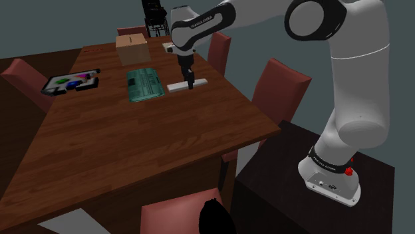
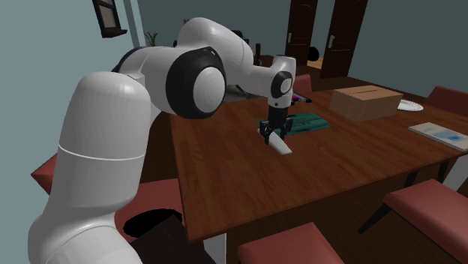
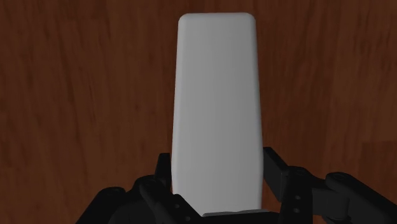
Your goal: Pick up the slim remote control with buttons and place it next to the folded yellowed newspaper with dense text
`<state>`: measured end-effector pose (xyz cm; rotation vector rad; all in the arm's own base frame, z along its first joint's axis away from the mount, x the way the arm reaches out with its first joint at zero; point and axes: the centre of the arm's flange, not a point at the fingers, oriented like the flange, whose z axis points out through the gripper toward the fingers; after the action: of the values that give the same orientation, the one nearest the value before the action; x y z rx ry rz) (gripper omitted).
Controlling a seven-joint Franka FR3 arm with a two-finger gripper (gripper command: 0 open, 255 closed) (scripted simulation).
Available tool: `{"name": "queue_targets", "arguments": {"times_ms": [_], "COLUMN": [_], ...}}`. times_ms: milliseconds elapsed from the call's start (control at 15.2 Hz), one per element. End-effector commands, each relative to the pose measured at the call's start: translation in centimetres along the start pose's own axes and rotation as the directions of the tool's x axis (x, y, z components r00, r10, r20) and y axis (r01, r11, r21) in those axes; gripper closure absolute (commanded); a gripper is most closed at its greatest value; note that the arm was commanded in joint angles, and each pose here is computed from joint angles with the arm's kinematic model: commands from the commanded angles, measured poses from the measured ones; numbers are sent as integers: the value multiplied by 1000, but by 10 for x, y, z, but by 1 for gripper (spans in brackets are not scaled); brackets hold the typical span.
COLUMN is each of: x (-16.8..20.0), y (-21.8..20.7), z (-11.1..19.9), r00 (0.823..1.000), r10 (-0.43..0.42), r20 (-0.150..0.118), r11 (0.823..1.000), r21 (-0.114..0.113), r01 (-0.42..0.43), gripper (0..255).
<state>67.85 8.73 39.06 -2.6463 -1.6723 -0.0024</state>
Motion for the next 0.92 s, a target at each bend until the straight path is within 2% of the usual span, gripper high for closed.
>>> {"name": "queue_targets", "arguments": {"times_ms": [0, 528, 858], "x": [0, 0, 0], "y": [-1, 0, 0], "z": [10, 50, 50], "r00": [1000, 1000, 1000], "r10": [0, 0, 0], "r20": [0, 0, 0], "r11": [1000, 1000, 1000], "r21": [-1, -1, -1], "r01": [0, 0, 0], "gripper": [255, 255, 255]}}
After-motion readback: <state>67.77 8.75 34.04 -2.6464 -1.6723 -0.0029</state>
